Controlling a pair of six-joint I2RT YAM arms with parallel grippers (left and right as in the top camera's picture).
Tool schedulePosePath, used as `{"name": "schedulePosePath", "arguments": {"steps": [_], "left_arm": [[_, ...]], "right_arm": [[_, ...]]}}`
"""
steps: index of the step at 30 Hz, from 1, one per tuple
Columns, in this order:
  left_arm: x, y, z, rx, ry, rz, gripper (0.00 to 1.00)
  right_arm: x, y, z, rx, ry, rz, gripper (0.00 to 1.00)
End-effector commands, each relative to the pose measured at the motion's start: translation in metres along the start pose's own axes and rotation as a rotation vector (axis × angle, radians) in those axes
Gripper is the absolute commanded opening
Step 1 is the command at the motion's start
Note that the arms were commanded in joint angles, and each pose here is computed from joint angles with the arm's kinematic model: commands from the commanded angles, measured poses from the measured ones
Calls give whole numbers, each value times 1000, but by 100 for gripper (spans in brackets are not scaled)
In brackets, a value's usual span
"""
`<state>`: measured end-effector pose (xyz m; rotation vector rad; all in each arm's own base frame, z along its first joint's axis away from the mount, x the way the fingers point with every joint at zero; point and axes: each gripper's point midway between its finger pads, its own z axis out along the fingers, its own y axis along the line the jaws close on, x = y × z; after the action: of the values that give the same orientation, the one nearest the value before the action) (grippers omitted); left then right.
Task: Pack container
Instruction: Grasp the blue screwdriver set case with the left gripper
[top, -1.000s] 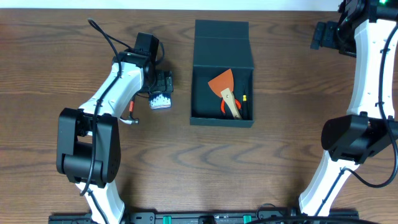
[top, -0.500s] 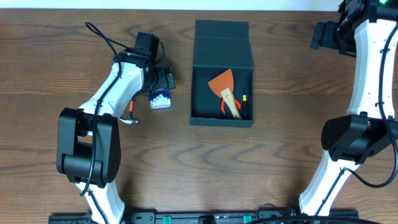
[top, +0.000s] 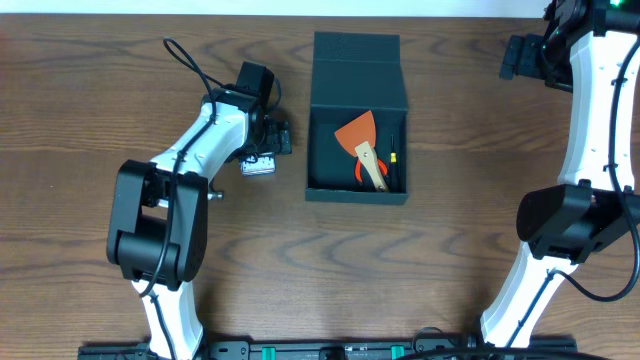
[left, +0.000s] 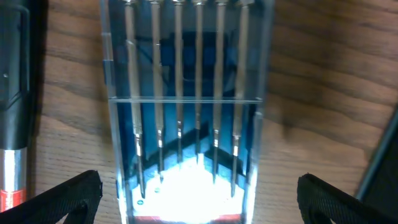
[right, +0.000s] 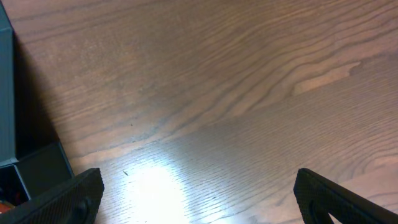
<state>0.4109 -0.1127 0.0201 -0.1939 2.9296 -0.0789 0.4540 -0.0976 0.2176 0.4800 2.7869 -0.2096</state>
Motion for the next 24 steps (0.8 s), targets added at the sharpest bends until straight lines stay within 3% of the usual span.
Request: {"name": "schedulePosePath", "arguments": {"steps": [1,24], "left_arm": [[-9,7,-2,-42,-33,21,99],[-8,7,22,-48,-12,77,98]], "right_arm": [[-3,-3,-8,5,-24,20,99],[-3,-2,-8,4,-24,18,99]]}}
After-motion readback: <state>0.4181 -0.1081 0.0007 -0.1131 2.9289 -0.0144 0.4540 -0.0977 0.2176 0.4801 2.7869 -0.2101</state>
